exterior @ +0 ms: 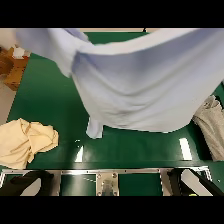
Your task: Fold the shirts.
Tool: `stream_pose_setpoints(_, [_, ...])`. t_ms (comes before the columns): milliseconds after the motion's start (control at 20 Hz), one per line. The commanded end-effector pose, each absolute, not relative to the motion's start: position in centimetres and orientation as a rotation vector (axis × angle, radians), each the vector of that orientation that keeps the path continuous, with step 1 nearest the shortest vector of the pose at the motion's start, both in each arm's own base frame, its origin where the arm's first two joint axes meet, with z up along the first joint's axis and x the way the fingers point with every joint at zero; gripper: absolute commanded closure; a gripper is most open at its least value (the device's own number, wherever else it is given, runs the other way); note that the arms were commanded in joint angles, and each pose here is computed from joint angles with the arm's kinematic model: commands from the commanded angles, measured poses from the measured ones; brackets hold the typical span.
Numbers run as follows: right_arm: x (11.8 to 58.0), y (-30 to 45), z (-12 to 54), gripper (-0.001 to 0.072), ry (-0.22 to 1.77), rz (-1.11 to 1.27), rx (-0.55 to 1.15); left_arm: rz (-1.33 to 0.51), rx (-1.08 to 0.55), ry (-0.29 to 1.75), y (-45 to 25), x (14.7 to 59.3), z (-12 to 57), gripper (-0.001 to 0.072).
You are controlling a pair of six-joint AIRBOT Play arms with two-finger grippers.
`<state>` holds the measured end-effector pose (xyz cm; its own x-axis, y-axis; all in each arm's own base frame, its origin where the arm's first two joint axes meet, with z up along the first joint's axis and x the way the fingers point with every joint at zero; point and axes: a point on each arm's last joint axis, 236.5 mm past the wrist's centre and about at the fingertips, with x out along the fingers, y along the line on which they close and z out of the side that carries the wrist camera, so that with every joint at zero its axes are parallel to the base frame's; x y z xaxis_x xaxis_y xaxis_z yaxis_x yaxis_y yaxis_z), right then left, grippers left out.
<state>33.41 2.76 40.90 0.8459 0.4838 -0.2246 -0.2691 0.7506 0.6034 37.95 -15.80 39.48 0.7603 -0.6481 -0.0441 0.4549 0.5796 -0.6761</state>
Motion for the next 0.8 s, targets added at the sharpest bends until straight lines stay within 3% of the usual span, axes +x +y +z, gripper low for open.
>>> stream_pose_setpoints(0, [37.5, 1.0, 29.6, 0.0700, 0.594, 0.365, 0.712, -0.468, -0.761, 0.426, -16.6, 45.1, 25.3, 0.0682])
stream_pose_setpoints(250, [44.4, 0.7, 12.1, 0.0700, 0.819, 0.283, 0.876, -0.389, -0.763, 0.713, -19.5, 52.3, 7.0, 0.0682])
stream_pose_setpoints(450, [49.0, -0.4, 3.6, 0.0699, 0.927, 0.212, 0.958, -0.494, -0.764, 0.771, -22.6, 56.6, 2.8, 0.0673])
stream_pose_setpoints(500, [49.8, -0.7, 2.5, 0.0698, 0.943, 0.207, 0.966, -0.530, -0.739, 0.759, -23.2, 57.4, 3.1, 0.0400])
stream_pose_setpoints(550, [50.5, -1.1, 1.8, 0.0639, 0.949, 0.204, 0.970, -0.552, -0.736, 0.747, -23.2, 58.2, 3.8, 0.0107])
stream_pose_setpoints(600, [51.1, -1.6, 1.6, 0.0498, 0.949, 0.206, 0.972, -0.574, -0.731, 0.739, -22.6, 58.5, 4.8, 0.0082])
stream_pose_setpoints(650, [51.4, -2.3, 2.1, 0.0434, 0.943, 0.214, 0.971, -0.593, -0.733, 0.745, -21.4, 58.6, 5.9, 0.0081])
stream_pose_setpoints(750, [51.4, -4.1, 4.3, 0.0413, 0.917, 0.231, 0.963, -0.673, -0.734, 0.815, -18.0, 57.2, 7.5, 0.0081])
